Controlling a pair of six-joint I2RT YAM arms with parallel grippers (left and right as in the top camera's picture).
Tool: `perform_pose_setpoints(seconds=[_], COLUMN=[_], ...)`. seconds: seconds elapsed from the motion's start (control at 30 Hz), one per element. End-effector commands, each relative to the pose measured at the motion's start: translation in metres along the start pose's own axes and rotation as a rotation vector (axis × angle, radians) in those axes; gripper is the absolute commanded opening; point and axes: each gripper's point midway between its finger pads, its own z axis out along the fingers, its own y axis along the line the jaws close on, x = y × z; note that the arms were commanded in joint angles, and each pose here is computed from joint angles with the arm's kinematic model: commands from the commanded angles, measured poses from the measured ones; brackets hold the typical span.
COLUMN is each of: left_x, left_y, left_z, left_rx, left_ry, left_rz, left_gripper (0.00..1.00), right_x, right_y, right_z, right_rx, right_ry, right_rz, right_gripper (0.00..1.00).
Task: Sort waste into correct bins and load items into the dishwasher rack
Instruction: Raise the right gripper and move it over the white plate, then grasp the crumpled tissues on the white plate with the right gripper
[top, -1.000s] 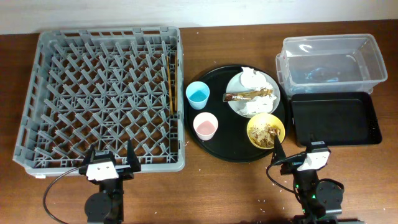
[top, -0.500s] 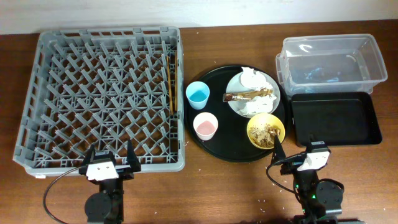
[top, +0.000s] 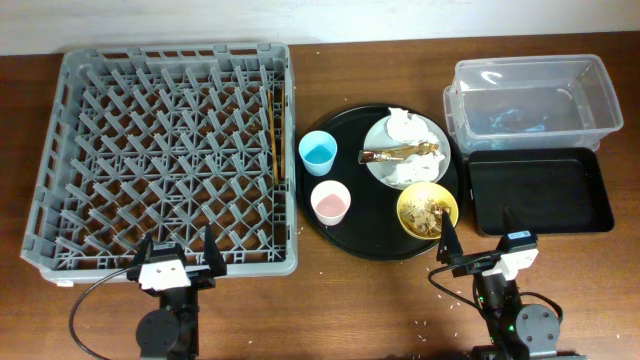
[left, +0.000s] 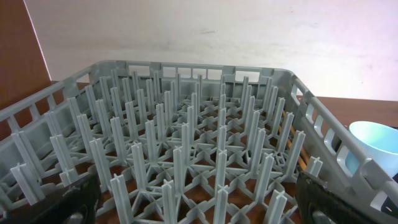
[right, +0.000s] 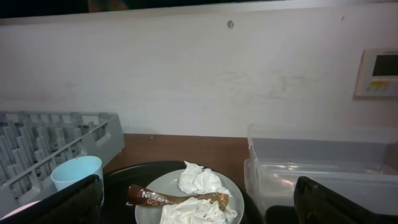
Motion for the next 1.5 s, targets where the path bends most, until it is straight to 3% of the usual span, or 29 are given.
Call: perform_pose_setpoints(seconds=[0.0,0.2,0.43,0.5,0.63,0.73,1.0,1.27,1.47], left_x=[0.001,0.001,0.001,0.001,0.001,0.001,0.001,0.001,0.001], left_y=[0.000,0.000,0.000,0.000,0.000,0.000,0.000,0.000,0.000], left_z=[0.000,0.000,0.000,0.000,0.000,0.000,0.000,0.000,0.000], left_rx=[0.004,0.004,0.004,0.004,0.004,0.004,0.004,0.004,0.004], left_ry=[-0.002,-0.002,-0.002,-0.002,-0.002,-0.002,-0.002,-0.002,-0.002], left_rz=[0.015,0.015,0.015,0.015,0.015,0.015,0.015,0.015,0.015], left_gripper=[0.99,0.99,0.99,0.99,0.99,0.99,0.99,0.99,0.99], right_x=[-0.002,-0.022,-0.086,-0.104,-0.136,-0.145,-0.120,-0.029,0.014], right_y=[0.002,-0.010,-0.017,-0.017,-0.018,-0.015,-0.005,0.014,0.034], right_z=[0.000,-0.002,-0.011,-0.010,0.010,0.037,0.100,0.135,0.154], right_rx=[-0.011,0.066,0.124,0.141,0.144,0.111,0.008,-0.141,-0.266], right_ry=[-0.011,-0.054,-0.168,-0.173,-0.134,-0.027,0.430,1.047,1.130], right_rz=[0.007,0.003,-0.030,-0.113,-0.112,-0.104,-0.049,0.113,0.219], right_gripper=[0.99,0.98,0.98,0.98,0.98,0.98,0.98,0.98,0.96])
